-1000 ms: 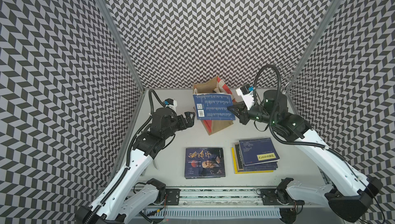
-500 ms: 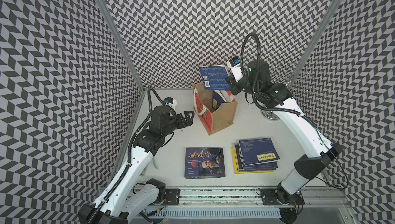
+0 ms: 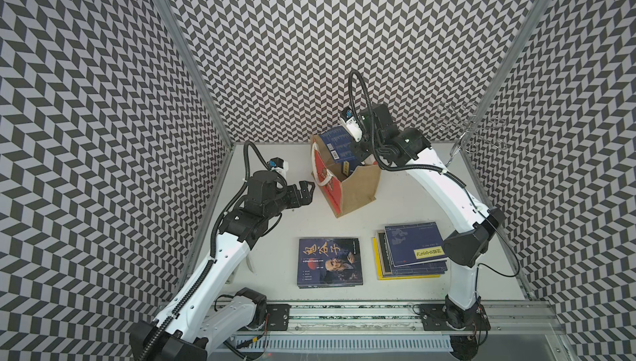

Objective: Put the books into the canvas bag
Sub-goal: Place the book in the canvas bag, then pick up the book from the book.

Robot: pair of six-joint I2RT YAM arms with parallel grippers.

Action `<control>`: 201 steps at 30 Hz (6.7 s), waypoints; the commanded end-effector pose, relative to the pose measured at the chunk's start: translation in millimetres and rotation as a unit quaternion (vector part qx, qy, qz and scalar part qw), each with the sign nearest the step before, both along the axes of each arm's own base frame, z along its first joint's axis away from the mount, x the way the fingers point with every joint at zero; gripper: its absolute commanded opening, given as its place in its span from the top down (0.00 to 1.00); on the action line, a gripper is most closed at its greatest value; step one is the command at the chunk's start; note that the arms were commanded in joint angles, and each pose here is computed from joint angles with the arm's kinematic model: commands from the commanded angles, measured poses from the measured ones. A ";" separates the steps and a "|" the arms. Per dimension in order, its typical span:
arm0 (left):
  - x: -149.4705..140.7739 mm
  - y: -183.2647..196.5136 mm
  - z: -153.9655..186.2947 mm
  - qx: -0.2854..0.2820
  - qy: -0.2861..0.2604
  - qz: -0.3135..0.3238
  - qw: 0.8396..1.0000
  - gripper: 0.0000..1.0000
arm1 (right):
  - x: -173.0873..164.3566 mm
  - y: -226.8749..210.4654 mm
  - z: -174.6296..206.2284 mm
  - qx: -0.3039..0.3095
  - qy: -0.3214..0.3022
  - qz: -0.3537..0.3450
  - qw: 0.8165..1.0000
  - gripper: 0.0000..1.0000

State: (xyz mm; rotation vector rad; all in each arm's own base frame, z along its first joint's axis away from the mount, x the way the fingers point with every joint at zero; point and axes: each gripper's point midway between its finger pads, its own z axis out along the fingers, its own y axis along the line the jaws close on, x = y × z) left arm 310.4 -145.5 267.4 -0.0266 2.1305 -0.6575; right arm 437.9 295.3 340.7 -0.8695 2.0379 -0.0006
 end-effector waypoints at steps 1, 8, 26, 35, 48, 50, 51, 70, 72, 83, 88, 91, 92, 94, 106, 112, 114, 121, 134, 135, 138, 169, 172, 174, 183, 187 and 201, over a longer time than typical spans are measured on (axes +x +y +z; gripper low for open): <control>4.8 -5.4 12.0 0.006 -0.029 -0.011 1.000 0.00 | 12.9 -1.6 1.7 -0.022 -0.026 -0.026 0.999 1.00; 8.1 -23.4 34.2 -0.003 -0.052 -0.051 0.997 0.01 | 26.2 2.7 -23.5 -0.052 -0.016 -0.033 0.998 1.00; 9.2 -33.3 33.2 0.017 -0.061 -0.073 0.995 0.00 | 63.3 -4.0 -99.1 -0.147 0.011 -0.063 0.987 1.00; 8.3 -44.7 28.5 0.042 -0.060 -0.082 0.994 0.00 | 67.5 -10.2 -109.7 -0.182 0.008 -0.069 0.981 0.92; 7.7 -44.8 27.6 0.053 -0.061 -0.077 0.994 0.00 | 82.6 -8.0 -131.8 -0.194 0.004 -0.087 0.977 0.59; 7.7 -45.5 27.6 0.053 -0.061 -0.078 0.994 0.01 | 85.3 -9.2 -124.7 -0.193 -0.007 -0.096 0.977 0.57; 7.9 -45.5 26.8 0.053 -0.060 -0.078 0.994 0.00 | 86.8 -10.0 -121.3 -0.191 -0.012 -0.099 0.976 0.56; 8.8 -43.6 27.6 0.054 -0.060 -0.072 0.994 0.01 | 107.3 -29.1 -54.8 -0.165 -0.103 -0.152 0.969 0.36; 9.5 -43.0 26.4 0.055 -0.058 -0.071 0.994 0.00 | 106.3 -29.3 -44.4 -0.156 -0.112 -0.152 0.970 0.34; 10.0 -31.2 18.8 0.042 -0.037 -0.063 0.996 0.01 | 77.1 -30.7 26.6 -0.047 -0.135 -0.127 0.982 0.12; 1.6 -25.6 8.0 0.024 -0.020 -0.073 0.997 0.00 | 35.8 -21.2 44.0 0.036 -0.092 -0.066 0.993 0.00; -9.5 -27.6 1.7 0.011 -0.014 -0.092 0.996 0.00 | 3.6 -20.8 44.3 0.079 -0.061 -0.034 0.994 0.01; -14.5 -29.7 0.5 0.006 -0.014 -0.103 0.995 0.00 | -7.4 -25.4 46.4 0.094 -0.058 -0.033 0.993 0.01; -21.6 -30.3 -3.7 0.003 -0.011 -0.112 0.994 0.01 | -28.4 -33.1 46.8 0.126 -0.050 -0.031 0.990 0.01; -46.8 -19.0 -63.5 -0.006 0.077 -0.089 0.993 0.01 | -189.4 -50.1 -65.1 0.235 0.092 0.056 0.966 0.01; -60.2 -15.4 -99.4 -0.059 0.136 -0.047 0.988 0.00 | -245.1 -37.6 -140.1 0.284 0.211 0.101 0.930 0.01; -67.0 -13.0 -114.6 -0.079 0.160 -0.030 0.984 0.00 | -260.5 -30.7 -157.3 0.312 0.247 0.119 0.910 0.02; -90.4 -2.9 -150.4 -0.111 0.215 0.013 0.970 0.00 | -286.7 -17.9 -204.4 0.300 0.313 0.124 0.893 0.05; -125.2 -9.6 -175.5 -0.118 0.273 0.019 0.954 0.00 | -307.7 -7.9 -257.7 0.257 0.376 0.092 0.886 0.06; -126.4 -10.7 -177.4 -0.118 0.278 0.017 0.953 0.00 | -307.6 -7.8 -259.4 0.256 0.376 0.090 0.886 0.06; -129.1 -15.6 -180.3 -0.123 0.283 0.004 0.951 0.00 | -305.6 -7.2 -265.3 0.251 0.378 0.084 0.887 0.06; -138.7 -38.9 -161.0 -0.113 0.266 -0.076 0.954 0.00 | -310.3 -3.4 -278.0 0.258 0.401 0.079 0.875 0.12; -138.8 -36.6 -153.0 -0.108 0.261 -0.071 0.957 0.00 | -310.7 -1.9 -277.2 0.259 0.403 0.082 0.874 0.12; -138.6 -33.6 -147.1 -0.102 0.257 -0.066 0.959 0.01 | -312.3 0.3 -276.9 0.259 0.405 0.086 0.873 0.12; -143.6 -34.8 -149.9 -0.097 0.272 -0.072 0.955 0.00 | -307.9 21.2 -267.2 0.269 0.398 0.108 0.870 0.12; -140.9 -35.0 -149.1 -0.094 0.269 -0.071 0.956 0.00 | -299.4 27.9 -262.6 0.271 0.386 0.104 0.875 0.12; -136.0 -20.8 -141.1 -0.055 0.263 -0.040 0.962 0.01 | -299.2 8.5 -280.7 0.243 0.383 0.069 0.888 0.10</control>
